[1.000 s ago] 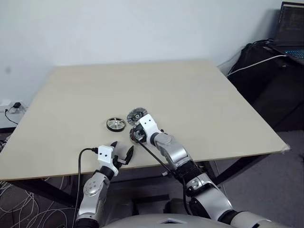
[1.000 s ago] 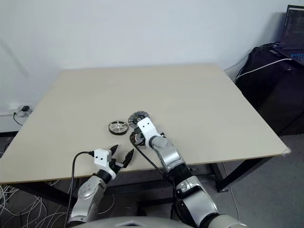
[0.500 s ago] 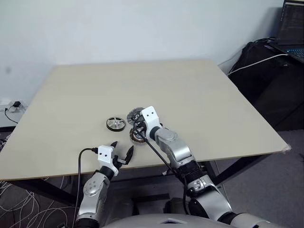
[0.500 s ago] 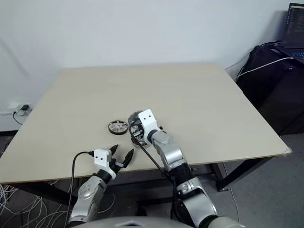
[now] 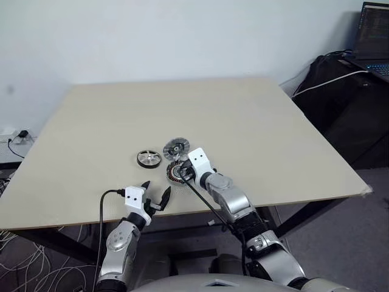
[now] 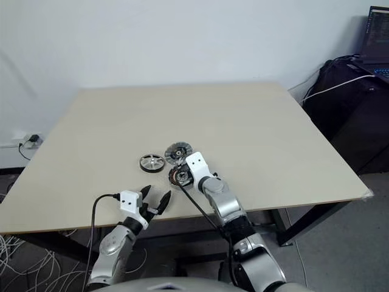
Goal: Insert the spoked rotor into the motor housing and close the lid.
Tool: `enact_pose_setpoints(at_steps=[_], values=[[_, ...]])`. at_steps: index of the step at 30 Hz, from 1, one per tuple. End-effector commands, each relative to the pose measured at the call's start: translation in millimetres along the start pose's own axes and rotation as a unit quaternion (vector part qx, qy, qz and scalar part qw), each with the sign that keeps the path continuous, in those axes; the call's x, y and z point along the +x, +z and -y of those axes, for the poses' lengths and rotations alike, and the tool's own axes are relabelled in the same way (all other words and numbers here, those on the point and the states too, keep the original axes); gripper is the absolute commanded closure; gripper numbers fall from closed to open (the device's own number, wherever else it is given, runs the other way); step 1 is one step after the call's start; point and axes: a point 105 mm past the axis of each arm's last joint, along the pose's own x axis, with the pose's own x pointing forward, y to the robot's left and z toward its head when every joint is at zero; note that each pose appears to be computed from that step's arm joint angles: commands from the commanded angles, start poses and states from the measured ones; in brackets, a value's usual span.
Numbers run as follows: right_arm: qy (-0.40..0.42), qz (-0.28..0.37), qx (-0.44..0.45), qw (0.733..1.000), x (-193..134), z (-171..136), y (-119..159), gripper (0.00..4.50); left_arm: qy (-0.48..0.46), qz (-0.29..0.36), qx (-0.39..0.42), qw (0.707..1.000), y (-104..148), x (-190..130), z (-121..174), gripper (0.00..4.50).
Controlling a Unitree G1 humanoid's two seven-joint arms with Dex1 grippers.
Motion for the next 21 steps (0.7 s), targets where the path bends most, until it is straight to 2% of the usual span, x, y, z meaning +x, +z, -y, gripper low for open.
enact_pose_setpoints(at_steps=[1, 7, 13, 16, 19, 21], values=[[0.001, 0.058, 0.019, 0.998, -5.5, 1.1, 30.0, 4.48, -0.012, 0.018, 0.001, 1.000, 8.4, 3.9, 5.6, 0.00], [0.031, 0.118, 0.011, 0.992, -10.4, -18.1, 64.5, 4.48, -0.012, 0.017, 0.002, 1.000, 7.8, 4.0, 6.6, 0.00], [0.039, 0.116, -0.007, 0.992, -7.8, -24.5, 65.2, 4.48, -0.009, 0.016, 0.001, 1.000, 7.4, 4.1, 5.4, 0.00], [0.043, 0.090, -0.013, 0.995, -4.0, -25.6, 49.4, 4.48, -0.008, 0.016, 0.001, 1.000, 7.3, 3.8, 4.8, 0.00], [0.039, 0.039, -0.020, 0.998, -0.8, -21.1, 19.7, 4.48, -0.008, 0.017, 0.000, 1.000, 7.3, 3.7, 5.0, 0.00], [0.041, -0.017, -0.026, 0.999, -3.0, -17.1, -9.9, 4.48, -0.007, 0.017, 0.000, 1.000, 7.5, 3.6, 4.8, 0.00]])
